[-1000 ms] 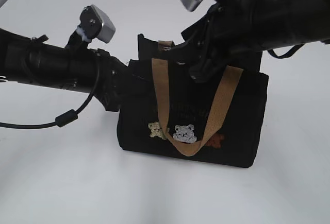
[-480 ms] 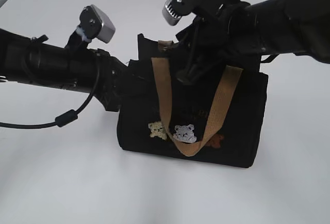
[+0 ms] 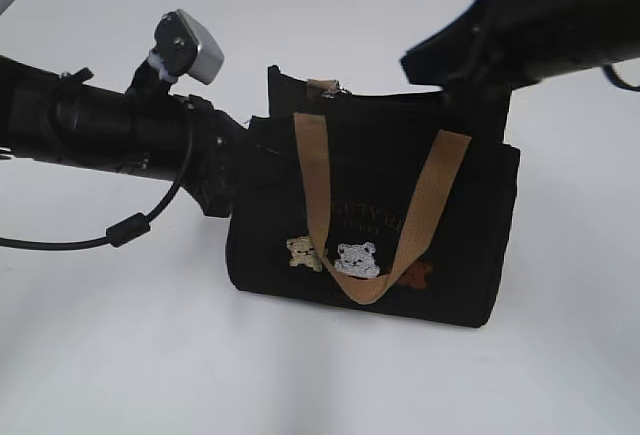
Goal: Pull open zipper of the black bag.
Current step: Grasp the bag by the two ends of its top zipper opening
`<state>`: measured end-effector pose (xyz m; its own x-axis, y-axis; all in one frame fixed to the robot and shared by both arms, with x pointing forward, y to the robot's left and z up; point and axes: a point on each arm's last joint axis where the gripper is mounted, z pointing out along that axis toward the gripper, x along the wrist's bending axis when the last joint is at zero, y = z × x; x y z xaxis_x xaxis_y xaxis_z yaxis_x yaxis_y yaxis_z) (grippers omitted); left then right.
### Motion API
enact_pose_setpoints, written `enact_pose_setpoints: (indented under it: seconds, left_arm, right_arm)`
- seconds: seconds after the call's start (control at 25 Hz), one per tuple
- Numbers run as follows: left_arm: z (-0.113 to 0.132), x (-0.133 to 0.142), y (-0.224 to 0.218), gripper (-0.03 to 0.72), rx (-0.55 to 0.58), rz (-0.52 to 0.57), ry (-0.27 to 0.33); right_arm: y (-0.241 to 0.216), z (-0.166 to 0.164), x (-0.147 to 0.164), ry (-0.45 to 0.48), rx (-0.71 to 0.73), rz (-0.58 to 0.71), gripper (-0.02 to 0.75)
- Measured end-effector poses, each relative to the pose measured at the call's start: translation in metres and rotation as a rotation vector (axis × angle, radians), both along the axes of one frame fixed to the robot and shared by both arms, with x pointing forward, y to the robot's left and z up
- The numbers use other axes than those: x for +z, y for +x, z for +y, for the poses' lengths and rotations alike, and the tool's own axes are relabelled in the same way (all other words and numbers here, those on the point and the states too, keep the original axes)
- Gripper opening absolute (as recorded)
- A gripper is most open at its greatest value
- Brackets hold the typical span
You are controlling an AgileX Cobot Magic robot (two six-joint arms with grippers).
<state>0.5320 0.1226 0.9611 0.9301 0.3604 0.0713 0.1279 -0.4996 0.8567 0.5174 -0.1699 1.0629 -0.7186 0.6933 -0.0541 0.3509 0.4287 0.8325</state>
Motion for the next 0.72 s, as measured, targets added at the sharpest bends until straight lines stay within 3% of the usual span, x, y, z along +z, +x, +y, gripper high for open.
enact_pose_setpoints:
  seconds: [0.16, 0.28, 0.36, 0.48, 0.52, 0.6, 0.72]
  left_arm:
    - [0.0, 0.0, 0.0, 0.063, 0.0, 0.0, 0.0]
    - [0.0, 0.0, 0.0, 0.063, 0.0, 0.0, 0.0]
    - [0.0, 0.0, 0.0, 0.063, 0.0, 0.0, 0.0]
    - [0.0, 0.0, 0.0, 0.063, 0.0, 0.0, 0.0]
    - [0.0, 0.0, 0.0, 0.063, 0.0, 0.0, 0.0]
    - [0.0, 0.0, 0.0, 0.063, 0.0, 0.0, 0.0]
    - [0.0, 0.0, 0.0, 0.063, 0.0, 0.0, 0.0]
  right_arm:
    - [-0.001, -0.039, -0.003, 0.01, -0.066, 0.166, -0.001]
    - [-0.002, -0.039, -0.003, 0.064, -0.088, 0.224, 0.014]
    - [-0.003, -0.027, 0.002, 0.16, -0.096, 0.252, 0.114]
    - [0.007, -0.01, 0.012, 0.28, -0.089, 0.278, 0.365]
    - [0.016, -0.004, 0.015, 0.309, -0.079, 0.291, 0.413]
    - [0.032, 0.006, 0.016, 0.342, -0.055, 0.335, 0.459]
    - [0.06, 0.018, 0.009, 0.394, -0.051, 0.443, 0.461]
